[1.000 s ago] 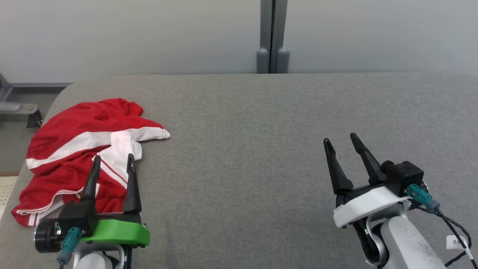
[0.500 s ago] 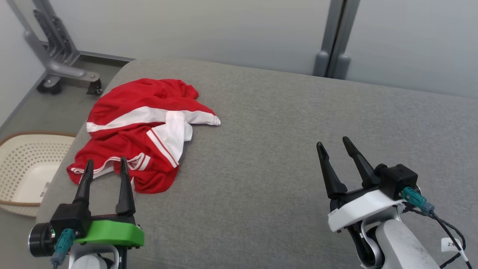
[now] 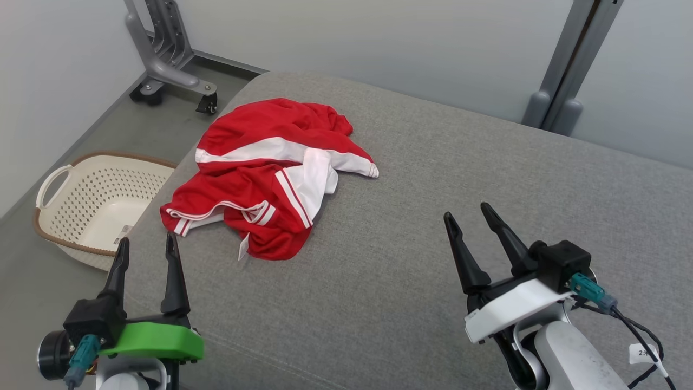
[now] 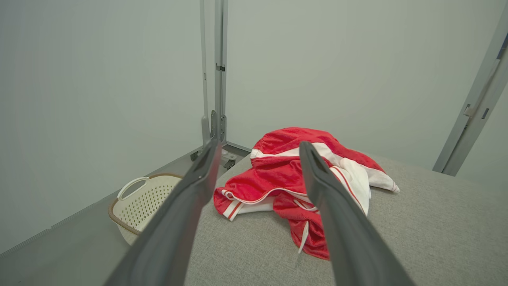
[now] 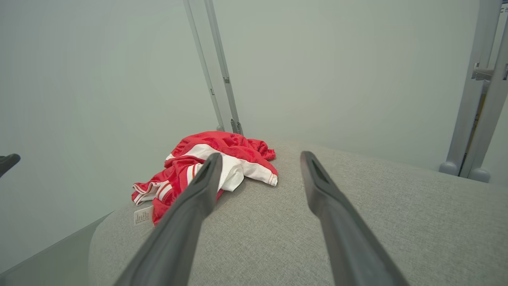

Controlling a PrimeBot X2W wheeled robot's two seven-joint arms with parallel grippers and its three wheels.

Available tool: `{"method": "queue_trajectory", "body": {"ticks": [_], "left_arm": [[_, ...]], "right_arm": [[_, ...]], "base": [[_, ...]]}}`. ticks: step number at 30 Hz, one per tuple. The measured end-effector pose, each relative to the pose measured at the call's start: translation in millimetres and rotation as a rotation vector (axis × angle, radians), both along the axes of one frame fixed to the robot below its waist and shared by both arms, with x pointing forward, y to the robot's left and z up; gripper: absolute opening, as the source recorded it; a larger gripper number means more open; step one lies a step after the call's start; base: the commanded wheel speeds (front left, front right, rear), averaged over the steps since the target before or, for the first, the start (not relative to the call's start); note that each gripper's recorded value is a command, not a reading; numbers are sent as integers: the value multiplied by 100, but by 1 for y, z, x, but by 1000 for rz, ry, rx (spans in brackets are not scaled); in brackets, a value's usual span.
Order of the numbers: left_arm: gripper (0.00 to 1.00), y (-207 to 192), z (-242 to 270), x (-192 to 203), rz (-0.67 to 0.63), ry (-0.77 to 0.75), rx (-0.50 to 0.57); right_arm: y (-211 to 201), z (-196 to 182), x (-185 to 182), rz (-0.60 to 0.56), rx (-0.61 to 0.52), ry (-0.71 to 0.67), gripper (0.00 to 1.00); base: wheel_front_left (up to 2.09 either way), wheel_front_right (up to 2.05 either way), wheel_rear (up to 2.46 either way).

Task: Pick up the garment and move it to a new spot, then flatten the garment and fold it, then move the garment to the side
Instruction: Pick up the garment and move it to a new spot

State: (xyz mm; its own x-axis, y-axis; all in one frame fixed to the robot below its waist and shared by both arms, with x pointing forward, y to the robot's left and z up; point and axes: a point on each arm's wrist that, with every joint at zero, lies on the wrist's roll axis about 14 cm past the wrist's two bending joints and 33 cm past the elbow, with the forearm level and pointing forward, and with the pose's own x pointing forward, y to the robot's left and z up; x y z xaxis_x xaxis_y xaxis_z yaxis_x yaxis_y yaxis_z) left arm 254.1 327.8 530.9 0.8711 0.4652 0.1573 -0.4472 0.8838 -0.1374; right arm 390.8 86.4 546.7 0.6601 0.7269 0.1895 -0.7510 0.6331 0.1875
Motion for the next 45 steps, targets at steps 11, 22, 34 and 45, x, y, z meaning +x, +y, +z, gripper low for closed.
{"method": "queue_trajectory", "body": {"ticks": [11, 22, 34, 45], "left_arm": [[100, -3, -2, 30, -67, 14, -70], [100, -1, -1, 103, -239, 282, -195], [100, -20, -81, 143, -392, 802, -385], [100, -49, -166, 133, -418, 1144, -546]], "right_arm": [[-9, 14, 4, -19, 30, -35, 100], [-35, 18, 18, -82, 27, -66, 100], [-85, 12, 37, -214, 24, -53, 100], [-141, -3, 43, -364, 10, -8, 100]], "base": [[0, 0, 0], [0, 0, 0], [0, 0, 0], [0, 0, 0]]}}
